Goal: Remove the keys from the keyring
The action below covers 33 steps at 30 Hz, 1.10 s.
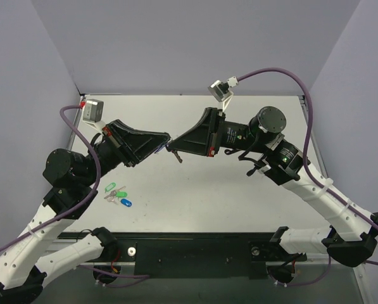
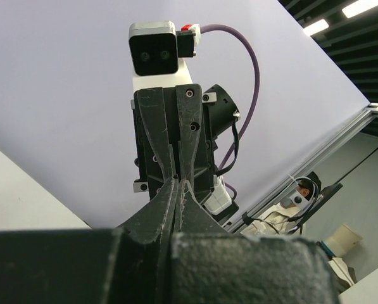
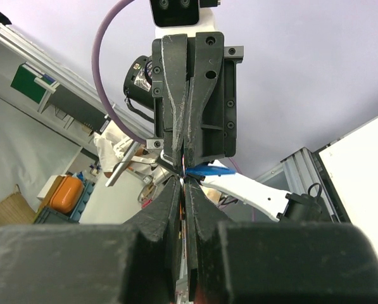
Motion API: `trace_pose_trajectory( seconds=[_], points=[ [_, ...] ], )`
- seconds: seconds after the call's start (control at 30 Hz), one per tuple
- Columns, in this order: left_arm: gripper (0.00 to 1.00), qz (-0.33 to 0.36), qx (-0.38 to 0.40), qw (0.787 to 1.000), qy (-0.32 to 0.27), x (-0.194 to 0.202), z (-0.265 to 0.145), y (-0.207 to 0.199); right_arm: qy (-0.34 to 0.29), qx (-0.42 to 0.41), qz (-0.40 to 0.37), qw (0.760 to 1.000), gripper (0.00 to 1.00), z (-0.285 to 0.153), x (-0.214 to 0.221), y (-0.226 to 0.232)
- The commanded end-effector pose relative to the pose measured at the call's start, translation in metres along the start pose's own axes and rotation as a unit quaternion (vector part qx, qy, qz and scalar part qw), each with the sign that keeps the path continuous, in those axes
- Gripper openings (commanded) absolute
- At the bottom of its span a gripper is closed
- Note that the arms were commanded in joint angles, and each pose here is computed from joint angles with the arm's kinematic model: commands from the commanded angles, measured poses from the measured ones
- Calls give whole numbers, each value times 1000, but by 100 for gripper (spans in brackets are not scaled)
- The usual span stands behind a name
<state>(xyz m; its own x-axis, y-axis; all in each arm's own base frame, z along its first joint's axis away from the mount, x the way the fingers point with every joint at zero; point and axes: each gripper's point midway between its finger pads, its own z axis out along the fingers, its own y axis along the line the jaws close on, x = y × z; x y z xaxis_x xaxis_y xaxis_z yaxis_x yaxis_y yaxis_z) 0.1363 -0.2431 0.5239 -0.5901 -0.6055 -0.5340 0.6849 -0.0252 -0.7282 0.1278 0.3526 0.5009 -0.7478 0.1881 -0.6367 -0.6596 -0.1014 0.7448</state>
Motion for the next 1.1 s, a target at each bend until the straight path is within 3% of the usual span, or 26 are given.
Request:
trace_pose_trajectory(
  seconds=[0.0,0.53,1.07],
  points=[
    [0,17,29,999,43,10,3,-14,-30,-38,-34,998,0,1,-18,25],
    [0,51,22,986,159,34,8,-19,-24,-36,-26,999,0,-2,-11,20],
    [0,53,12,978,203,44,9,-12,-1,-36,-20,999,0,-4,0,18]
  ],
)
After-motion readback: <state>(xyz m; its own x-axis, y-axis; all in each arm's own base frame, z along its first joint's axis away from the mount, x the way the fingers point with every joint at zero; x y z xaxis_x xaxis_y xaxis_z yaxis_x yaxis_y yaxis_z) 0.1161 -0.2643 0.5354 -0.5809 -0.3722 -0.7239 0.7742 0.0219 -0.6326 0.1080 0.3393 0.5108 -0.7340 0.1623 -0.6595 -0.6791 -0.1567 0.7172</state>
